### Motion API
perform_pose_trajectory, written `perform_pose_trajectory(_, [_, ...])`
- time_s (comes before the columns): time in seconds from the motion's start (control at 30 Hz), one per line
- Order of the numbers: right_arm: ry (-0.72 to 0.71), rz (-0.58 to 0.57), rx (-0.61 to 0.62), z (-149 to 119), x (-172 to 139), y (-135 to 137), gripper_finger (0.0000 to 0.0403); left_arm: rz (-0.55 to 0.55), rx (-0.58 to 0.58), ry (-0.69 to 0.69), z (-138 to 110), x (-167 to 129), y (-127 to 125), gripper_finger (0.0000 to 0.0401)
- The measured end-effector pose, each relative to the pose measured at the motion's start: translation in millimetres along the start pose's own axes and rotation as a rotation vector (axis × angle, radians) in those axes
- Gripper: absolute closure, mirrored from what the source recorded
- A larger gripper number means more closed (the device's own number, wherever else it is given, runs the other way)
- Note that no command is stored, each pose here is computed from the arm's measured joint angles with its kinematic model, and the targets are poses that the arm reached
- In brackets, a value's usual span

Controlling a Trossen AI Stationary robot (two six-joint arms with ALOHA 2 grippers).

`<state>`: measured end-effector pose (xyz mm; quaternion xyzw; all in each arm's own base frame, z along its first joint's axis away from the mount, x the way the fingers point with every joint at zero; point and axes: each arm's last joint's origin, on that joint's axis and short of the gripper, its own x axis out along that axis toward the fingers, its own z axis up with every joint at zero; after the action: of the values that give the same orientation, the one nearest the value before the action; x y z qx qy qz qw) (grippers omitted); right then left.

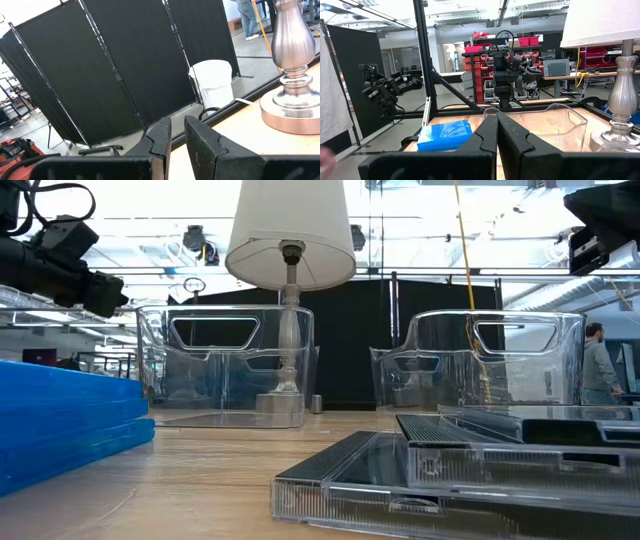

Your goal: Pick & place jewel cases by type

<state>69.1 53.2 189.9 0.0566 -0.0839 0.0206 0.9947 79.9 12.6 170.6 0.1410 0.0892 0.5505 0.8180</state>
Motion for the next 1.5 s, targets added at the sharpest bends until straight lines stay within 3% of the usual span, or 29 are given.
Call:
perform_pose_trajectory(0.5, [0.000,0.000,0.000,0,0,0,0.0403,-0.001,-0.007,0.000,0,0,0,0.0339])
perform_pose_trajectory(0.57, [0.000,0.000,-0.001,0,0,0,0.0403,-0.020,-0.062,-0.008,0,0,-1,0.0339])
perform_pose_trajectory(0.63, [0.000,0.000,-0.001,0,0,0,0.0403,-0.070,-0.201,-0.021,1,0,-2,0.0339])
perform_pose_trajectory(0.73, [0.000,0.000,0.000,0,0,0,0.0403,-0.301,-0.411,-0.057,4,-1,-8,0.0339])
perform_pose_trajectory(0.9, [0.000,0.000,-0.001,0,0,0,0.0403,-1.077,-0.203,-0.302,11,-16,-24,0.0339])
perform_pose_trajectory(0.97, [0.000,0.000,0.000,0,0,0,0.0403,-1.289,-0.160,-0.418,13,-23,-26,0.0339])
perform_pose_trajectory(1.0, [0.000,0.000,-0.001,0,0,0,0.0403,-1.342,-0.170,-0.462,16,-24,-26,0.0339])
perform_pose_trajectory(1.07, [0.000,0.000,0.000,0,0,0,0.0403,-1.359,-0.224,-0.471,20,-25,-25,0.0339])
perform_pose_trajectory(1.2, [0.000,0.000,0.000,0,0,0,0.0403,-1.262,-0.349,-0.343,32,-20,-25,0.0339])
perform_pose_trajectory(1.37, [0.000,0.000,0.000,0,0,0,0.0403,-1.346,-0.300,-0.280,60,-18,-36,0.0339])
perform_pose_trajectory(1.5, [0.000,0.000,0.000,0,0,0,0.0403,-1.372,-0.288,-0.225,95,-16,-59,0.0339])
